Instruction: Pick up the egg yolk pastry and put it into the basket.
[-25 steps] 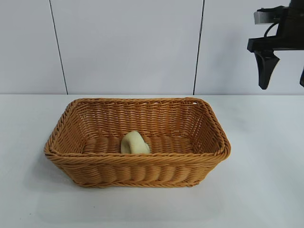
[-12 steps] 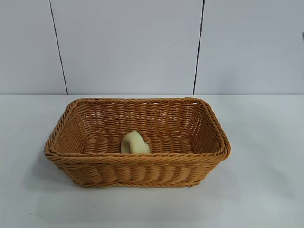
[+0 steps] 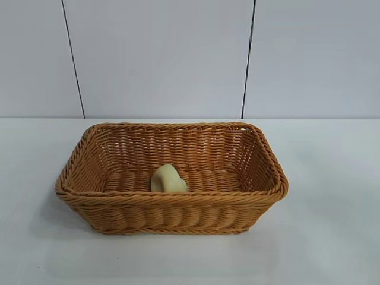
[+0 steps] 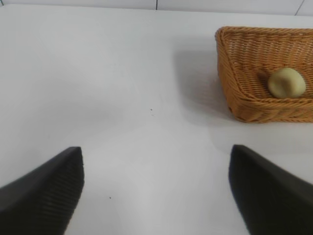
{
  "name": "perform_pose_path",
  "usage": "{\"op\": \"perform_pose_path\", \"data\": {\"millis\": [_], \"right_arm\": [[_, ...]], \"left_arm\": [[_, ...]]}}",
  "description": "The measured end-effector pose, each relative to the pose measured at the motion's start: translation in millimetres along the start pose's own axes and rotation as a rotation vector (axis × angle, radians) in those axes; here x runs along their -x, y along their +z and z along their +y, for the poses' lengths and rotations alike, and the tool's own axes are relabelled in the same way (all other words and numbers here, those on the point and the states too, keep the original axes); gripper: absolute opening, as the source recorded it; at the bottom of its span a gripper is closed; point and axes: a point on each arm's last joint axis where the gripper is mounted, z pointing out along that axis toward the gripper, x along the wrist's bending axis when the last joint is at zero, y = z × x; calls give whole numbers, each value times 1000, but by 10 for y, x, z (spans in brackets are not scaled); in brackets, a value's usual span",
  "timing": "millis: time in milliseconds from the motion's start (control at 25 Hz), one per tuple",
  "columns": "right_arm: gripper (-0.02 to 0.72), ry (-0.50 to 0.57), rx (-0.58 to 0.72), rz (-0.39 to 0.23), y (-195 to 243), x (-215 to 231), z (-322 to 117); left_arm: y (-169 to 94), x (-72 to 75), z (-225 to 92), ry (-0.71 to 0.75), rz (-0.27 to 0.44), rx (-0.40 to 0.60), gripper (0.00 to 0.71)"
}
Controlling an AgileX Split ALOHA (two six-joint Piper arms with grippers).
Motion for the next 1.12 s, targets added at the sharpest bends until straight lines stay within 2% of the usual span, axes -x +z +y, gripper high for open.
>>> {"op": "perform_pose_path", "data": {"millis": [320,480,800,920,1120], "right_arm": [[568,-38,310,9,-370,17,-404],[568,-38,418,12,-492,22,-532],[568,-35,468,12,-543,25,-594],[568,-12,485,-5,-559,37,-614],[568,-6,625,-6,-682,37,-800]], "left_arm": [[0,0,0,0,0,0,631],[0,0,0,0,0,0,631],[0,0,0,0,0,0,631],[0,0,0,0,0,0,631],[0,0,0,0,0,0,631]]}}
